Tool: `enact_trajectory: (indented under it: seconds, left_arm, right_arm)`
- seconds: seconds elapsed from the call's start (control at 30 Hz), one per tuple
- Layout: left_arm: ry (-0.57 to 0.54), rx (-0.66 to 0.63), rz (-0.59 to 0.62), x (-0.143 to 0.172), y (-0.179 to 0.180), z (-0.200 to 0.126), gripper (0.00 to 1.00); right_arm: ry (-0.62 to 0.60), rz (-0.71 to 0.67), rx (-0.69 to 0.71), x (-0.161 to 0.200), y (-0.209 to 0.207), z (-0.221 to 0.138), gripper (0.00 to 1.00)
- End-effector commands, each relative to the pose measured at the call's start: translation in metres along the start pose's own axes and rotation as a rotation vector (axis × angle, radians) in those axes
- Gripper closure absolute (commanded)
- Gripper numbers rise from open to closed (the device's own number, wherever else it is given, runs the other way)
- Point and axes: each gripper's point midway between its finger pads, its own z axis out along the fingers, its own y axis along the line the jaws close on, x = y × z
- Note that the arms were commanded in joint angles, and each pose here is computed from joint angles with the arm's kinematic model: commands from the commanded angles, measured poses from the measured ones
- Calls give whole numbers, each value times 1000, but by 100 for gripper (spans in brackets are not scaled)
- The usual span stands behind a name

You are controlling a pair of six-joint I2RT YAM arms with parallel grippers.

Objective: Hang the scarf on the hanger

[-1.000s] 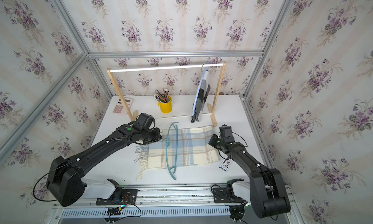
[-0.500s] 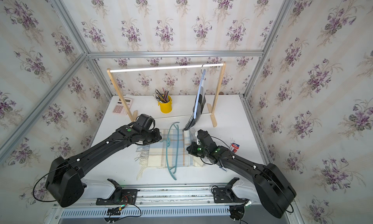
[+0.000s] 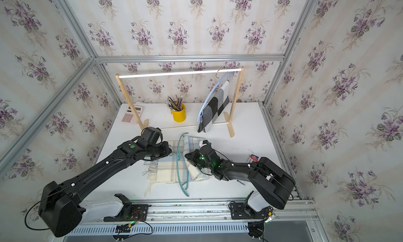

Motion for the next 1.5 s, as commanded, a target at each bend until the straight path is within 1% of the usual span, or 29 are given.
enact_trajectory:
  seconds: [0.0,0.07,0.17,0.37,0.53,0.7,0.83,0.93,0.97,1.03,1.13,1.3,1.47]
  left_arm:
    - [-26,48,-6,-4,-8,-4,100]
    - [-31,76,-8,-4,-13,-7,100]
    - [-47,95,-5,-5,-16,-12,100]
    - [-96,169,-6,-12,-30,-26,100]
    - [-133,203,11,-17,-35,-33,100]
    - [-125,253,23,-20,-42,-34,100]
    - [-138,273,29,-22,-46,-38,100]
    - [-156,278,26,-26,-45,-41,100]
    - [-158,278,24,-27,-44,-41,100]
    - [-163,284,22,-28,-44,-41,100]
    - [-173,280,6,-30,-39,-40,100]
    - [-197,281,-21,-34,-32,-41,100]
    - [-159,207,-35,-29,-19,-31,100]
  right_arm:
    - [-90,88,-169,-14,38,3,100]
    - [-114,105,-177,-16,38,8,100]
    - [-122,124,-150,-16,30,19,100]
    - [-78,152,-114,-2,14,43,100]
    - [-24,119,-77,12,10,54,100]
    - [70,58,-28,29,9,68,100]
    - [105,50,29,35,-5,71,100]
    - [123,33,26,37,-5,71,99]
    - [133,25,30,39,-4,71,93]
    - [156,0,19,41,0,71,76]
    - [168,-34,27,42,5,69,64]
    - [157,-72,36,38,9,58,51]
    - [104,-111,34,26,19,41,45]
